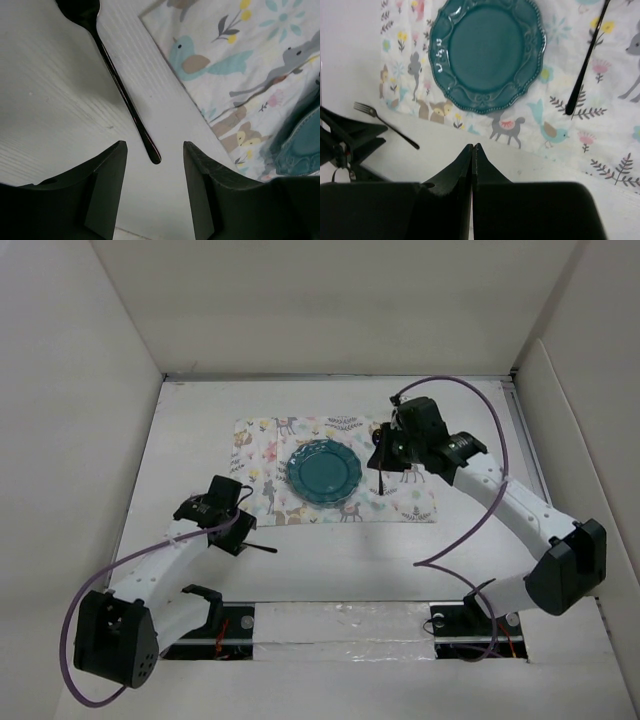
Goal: Set the dinner table for one person
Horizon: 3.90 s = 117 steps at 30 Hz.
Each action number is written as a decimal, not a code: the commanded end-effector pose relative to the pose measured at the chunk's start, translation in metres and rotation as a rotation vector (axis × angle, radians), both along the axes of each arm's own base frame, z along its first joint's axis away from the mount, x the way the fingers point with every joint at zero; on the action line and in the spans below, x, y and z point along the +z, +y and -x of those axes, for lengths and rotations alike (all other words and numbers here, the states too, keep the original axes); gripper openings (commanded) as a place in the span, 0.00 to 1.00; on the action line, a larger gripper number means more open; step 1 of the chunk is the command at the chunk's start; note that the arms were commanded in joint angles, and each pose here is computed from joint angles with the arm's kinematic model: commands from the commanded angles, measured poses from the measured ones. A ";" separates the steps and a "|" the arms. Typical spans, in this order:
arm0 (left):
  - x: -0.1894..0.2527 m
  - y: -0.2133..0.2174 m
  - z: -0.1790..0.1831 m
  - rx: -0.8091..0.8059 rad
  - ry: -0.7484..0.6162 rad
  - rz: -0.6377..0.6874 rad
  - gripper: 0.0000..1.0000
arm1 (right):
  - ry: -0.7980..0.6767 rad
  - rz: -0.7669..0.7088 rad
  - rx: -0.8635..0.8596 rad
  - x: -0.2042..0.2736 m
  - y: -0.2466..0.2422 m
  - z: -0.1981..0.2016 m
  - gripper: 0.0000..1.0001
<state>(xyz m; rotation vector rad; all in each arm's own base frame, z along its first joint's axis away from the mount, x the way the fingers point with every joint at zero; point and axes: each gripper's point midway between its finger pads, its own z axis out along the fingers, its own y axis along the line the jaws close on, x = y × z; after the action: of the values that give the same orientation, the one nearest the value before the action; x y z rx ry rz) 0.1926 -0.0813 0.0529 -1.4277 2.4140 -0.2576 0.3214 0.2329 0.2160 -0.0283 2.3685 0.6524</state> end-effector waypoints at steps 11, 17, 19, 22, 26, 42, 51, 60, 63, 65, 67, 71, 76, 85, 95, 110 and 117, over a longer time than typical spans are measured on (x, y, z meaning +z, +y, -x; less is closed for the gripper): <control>-0.020 0.036 -0.003 0.208 0.107 -0.166 0.39 | -0.057 -0.102 0.075 0.021 0.004 0.028 0.06; -0.031 0.047 0.000 0.215 0.123 -0.207 0.36 | -0.067 -0.116 0.062 0.025 -0.002 0.028 0.06; -0.037 0.048 0.000 0.211 0.144 -0.217 0.32 | -0.073 -0.118 0.061 0.027 -0.003 0.029 0.06; -0.043 0.044 0.003 0.202 0.178 -0.203 0.27 | -0.091 -0.102 0.010 0.034 -0.016 0.022 0.07; -0.043 0.042 0.004 0.197 0.176 -0.192 0.19 | -0.115 -0.116 -0.024 0.050 -0.025 0.015 0.11; 0.027 0.038 -0.003 0.021 -0.009 -0.169 0.00 | -0.131 -0.144 -0.063 0.076 -0.048 -0.005 0.16; 0.117 0.005 -0.121 -0.460 -0.252 -0.374 0.00 | -0.086 -0.149 -0.082 0.059 -0.051 -0.017 0.00; 0.100 -0.024 -0.219 -0.853 -0.238 -0.592 0.00 | -0.109 -0.126 -0.156 0.060 -0.063 -0.012 0.08; 0.078 -0.029 -0.227 -0.900 -0.209 -0.586 0.00 | -0.090 -0.083 -0.186 0.052 -0.072 -0.008 0.34; 0.068 -0.032 -0.231 -0.918 -0.215 -0.583 0.00 | -0.091 -0.078 -0.199 0.049 -0.077 -0.008 0.44; 0.060 -0.032 -0.232 -0.922 -0.204 -0.584 0.00 | -0.074 -0.071 -0.208 0.040 -0.081 -0.006 0.44; 0.045 -0.038 -0.236 -0.920 -0.204 -0.556 0.00 | -0.039 -0.055 -0.206 0.026 -0.082 -0.001 0.45; 0.031 -0.044 -0.240 -0.935 -0.193 -0.534 0.00 | -0.019 -0.040 -0.211 0.016 -0.084 0.002 0.44; 0.008 -0.041 -0.232 -0.954 -0.140 -0.527 0.00 | 0.006 -0.015 -0.216 0.007 -0.087 0.003 0.45; -0.016 -0.036 -0.225 -0.963 -0.070 -0.526 0.00 | 0.003 -0.009 -0.230 0.007 -0.091 -0.001 0.45; 0.053 -0.029 -0.236 -0.871 -0.187 -0.593 0.44 | -0.025 -0.037 -0.211 0.026 -0.086 -0.012 0.34; 0.198 -0.030 -0.248 -0.722 -0.474 -0.616 0.46 | -0.141 -0.115 -0.190 0.086 -0.073 -0.025 0.00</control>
<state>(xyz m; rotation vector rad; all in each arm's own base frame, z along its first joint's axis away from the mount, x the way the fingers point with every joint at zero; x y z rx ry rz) 0.4335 -0.1135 0.1334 -0.0811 2.4628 0.1033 0.3366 0.1521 0.2471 0.2406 2.3073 0.6046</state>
